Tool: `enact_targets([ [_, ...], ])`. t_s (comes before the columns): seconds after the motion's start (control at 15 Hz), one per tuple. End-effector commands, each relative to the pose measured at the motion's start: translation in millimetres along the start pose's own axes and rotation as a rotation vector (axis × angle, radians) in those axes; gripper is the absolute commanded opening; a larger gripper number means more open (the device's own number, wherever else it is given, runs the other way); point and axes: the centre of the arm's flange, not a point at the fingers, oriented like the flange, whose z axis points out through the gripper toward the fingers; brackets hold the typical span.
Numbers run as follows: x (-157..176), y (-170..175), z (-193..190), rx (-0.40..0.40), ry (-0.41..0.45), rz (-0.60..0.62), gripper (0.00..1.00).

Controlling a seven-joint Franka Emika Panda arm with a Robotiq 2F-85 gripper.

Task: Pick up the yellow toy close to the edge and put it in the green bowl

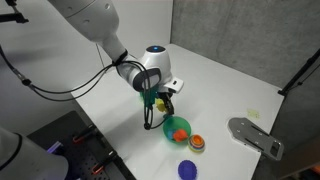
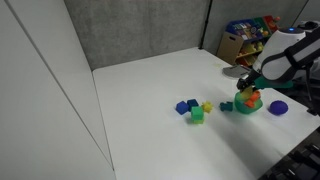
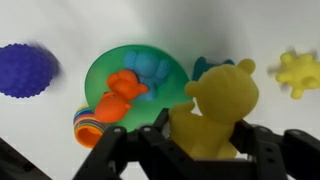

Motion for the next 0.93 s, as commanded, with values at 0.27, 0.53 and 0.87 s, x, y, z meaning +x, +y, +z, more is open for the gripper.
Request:
enact_targets([
  [0.27, 41, 19, 14, -0.023, -0.054, 0.111, 0.3],
  [0.53, 50, 40, 22, -0.017, -0.104, 0.174, 0.58],
  [0.87, 50, 47, 11, 0.021, -0.141, 0.217, 0.99],
])
